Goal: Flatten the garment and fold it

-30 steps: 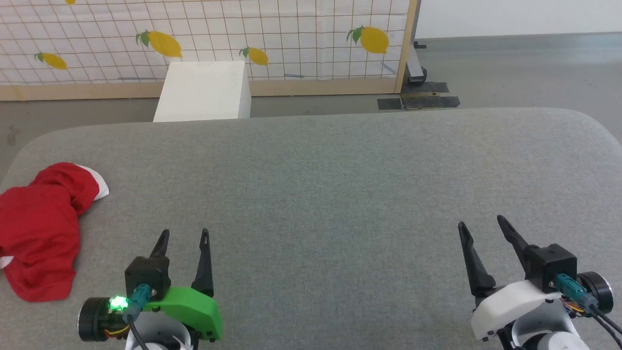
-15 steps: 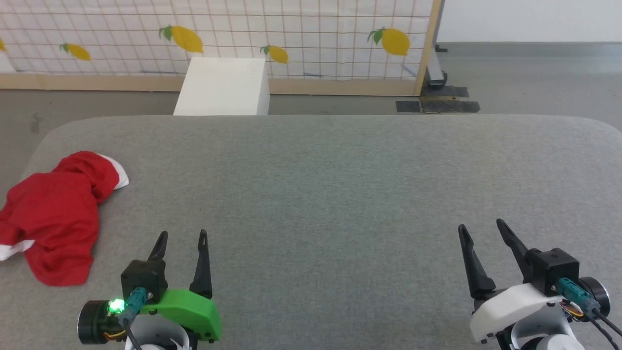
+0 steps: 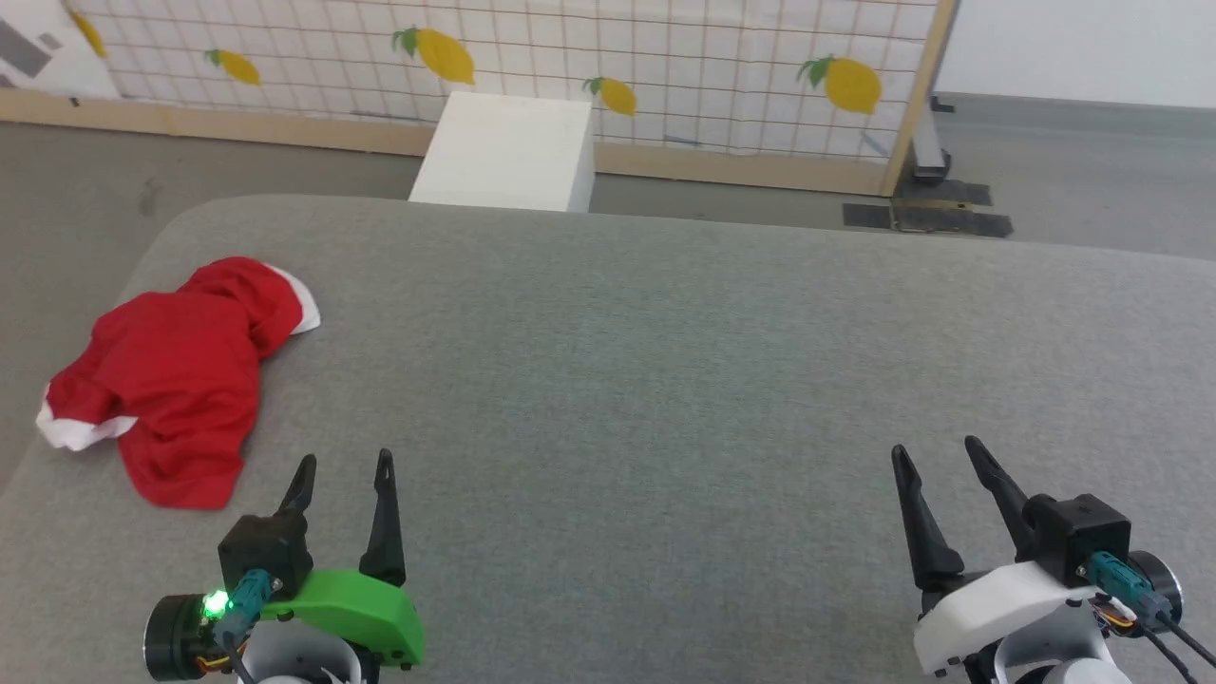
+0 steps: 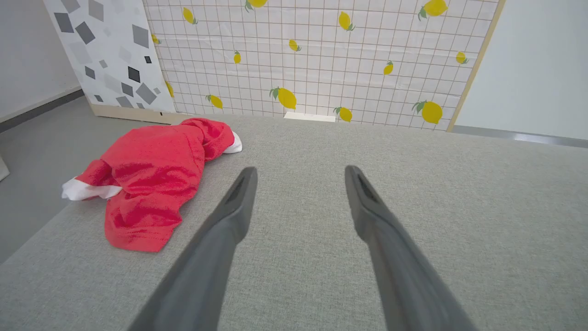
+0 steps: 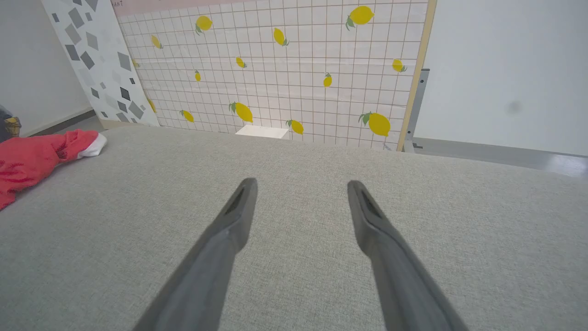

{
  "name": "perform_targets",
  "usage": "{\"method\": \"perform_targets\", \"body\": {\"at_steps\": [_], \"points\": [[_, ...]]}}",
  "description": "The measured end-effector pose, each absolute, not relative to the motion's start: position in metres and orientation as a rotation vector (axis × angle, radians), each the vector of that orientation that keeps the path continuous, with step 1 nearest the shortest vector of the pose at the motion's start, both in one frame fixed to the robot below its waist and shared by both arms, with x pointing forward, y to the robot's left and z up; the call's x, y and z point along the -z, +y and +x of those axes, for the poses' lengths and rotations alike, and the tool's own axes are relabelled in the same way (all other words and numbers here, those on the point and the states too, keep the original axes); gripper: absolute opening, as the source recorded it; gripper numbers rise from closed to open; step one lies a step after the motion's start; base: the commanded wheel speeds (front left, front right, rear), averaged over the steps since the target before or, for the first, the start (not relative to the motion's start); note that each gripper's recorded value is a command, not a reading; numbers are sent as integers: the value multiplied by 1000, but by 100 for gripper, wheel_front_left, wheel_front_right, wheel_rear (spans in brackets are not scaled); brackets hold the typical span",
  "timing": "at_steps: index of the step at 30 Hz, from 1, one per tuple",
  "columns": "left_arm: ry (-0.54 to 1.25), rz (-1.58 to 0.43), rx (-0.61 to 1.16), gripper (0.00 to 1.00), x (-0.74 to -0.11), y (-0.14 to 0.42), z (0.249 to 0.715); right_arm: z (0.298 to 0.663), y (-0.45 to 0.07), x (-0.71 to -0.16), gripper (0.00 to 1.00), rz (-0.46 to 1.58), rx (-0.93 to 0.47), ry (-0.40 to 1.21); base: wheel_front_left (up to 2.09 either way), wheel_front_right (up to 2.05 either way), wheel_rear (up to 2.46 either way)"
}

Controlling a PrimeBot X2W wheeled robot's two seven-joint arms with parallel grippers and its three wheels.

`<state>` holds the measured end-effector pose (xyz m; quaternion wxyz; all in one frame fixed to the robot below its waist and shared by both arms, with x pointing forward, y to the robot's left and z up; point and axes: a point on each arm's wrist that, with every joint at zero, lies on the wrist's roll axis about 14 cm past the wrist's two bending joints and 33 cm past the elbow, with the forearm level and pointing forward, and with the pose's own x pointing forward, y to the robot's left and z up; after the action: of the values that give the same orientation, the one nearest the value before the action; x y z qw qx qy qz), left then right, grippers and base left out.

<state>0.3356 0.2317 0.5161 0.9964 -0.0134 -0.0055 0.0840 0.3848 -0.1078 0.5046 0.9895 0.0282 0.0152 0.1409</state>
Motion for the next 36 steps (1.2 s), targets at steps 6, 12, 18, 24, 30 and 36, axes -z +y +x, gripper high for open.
{"method": "perform_targets", "body": {"at_steps": [6,12,18,24,30,36], "points": [[-19,-36,-217,100,-516,246,325,388,-93,-502,100,71,-325,35,0,0,0],[-27,-38,-269,100,-516,260,312,390,-76,-498,100,88,-373,43,0,0,0],[-34,-40,-326,100,-515,275,296,391,-57,-494,100,102,-426,53,0,0,0],[-42,-40,-379,100,-515,288,281,392,-39,-492,100,111,-475,59,0,0,0],[-56,-39,-426,100,-517,299,268,389,-22,-489,100,121,-523,65,0,0,0],[-71,-43,-468,100,-518,309,254,385,-5,-487,100,142,-572,75,0,0,0]]}}
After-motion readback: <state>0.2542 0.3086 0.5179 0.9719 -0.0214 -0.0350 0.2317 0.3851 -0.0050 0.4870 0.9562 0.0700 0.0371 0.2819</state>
